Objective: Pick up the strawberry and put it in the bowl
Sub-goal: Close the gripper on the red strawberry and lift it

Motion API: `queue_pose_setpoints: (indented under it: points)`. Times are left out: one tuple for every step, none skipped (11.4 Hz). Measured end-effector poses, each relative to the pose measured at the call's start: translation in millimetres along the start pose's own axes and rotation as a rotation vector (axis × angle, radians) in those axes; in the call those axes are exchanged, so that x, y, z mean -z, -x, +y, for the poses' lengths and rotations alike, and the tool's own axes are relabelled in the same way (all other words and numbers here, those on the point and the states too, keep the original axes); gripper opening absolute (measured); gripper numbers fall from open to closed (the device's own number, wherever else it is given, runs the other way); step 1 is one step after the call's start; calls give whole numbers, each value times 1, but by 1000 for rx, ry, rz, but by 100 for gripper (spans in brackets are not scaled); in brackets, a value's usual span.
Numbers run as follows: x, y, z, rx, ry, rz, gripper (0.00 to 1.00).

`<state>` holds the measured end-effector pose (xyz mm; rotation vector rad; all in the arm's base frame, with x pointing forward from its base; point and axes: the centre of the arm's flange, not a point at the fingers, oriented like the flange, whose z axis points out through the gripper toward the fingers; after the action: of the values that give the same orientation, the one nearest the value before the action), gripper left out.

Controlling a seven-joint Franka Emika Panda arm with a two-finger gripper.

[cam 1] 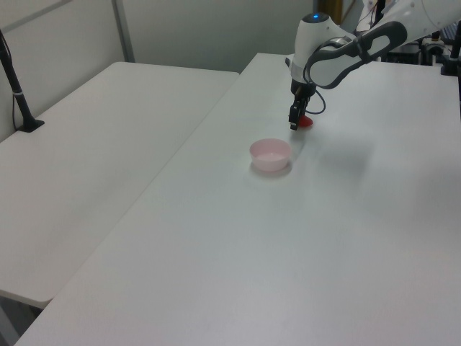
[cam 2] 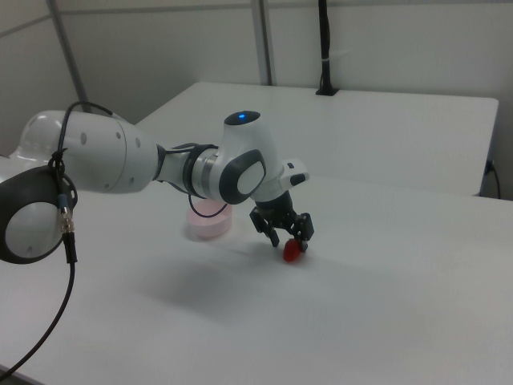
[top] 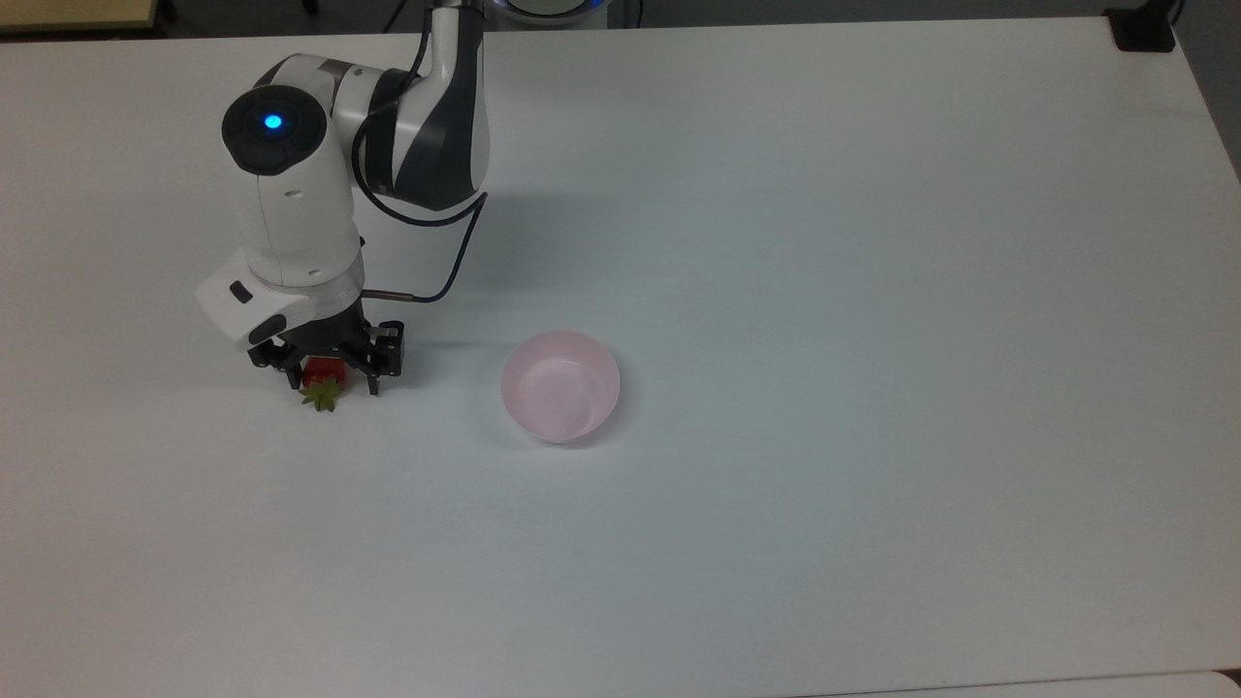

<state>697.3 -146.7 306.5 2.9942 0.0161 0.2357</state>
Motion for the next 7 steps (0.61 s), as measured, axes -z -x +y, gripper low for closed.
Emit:
queue_pose_setpoints:
  points:
    - [-1, 1, 3, -4, 1, -1, 78]
    - [-1, 1, 6, -8, 1, -2, 70]
    - [-1, 1, 6, -9, 1, -1, 53]
    - [-1, 1, 6, -10, 1, 0, 45]
    - [1, 0, 5, -10, 1, 3, 45]
    - [5, -2, 4, -9, 2, 10, 45]
    - [11, -4, 3, -7, 0, 14, 45]
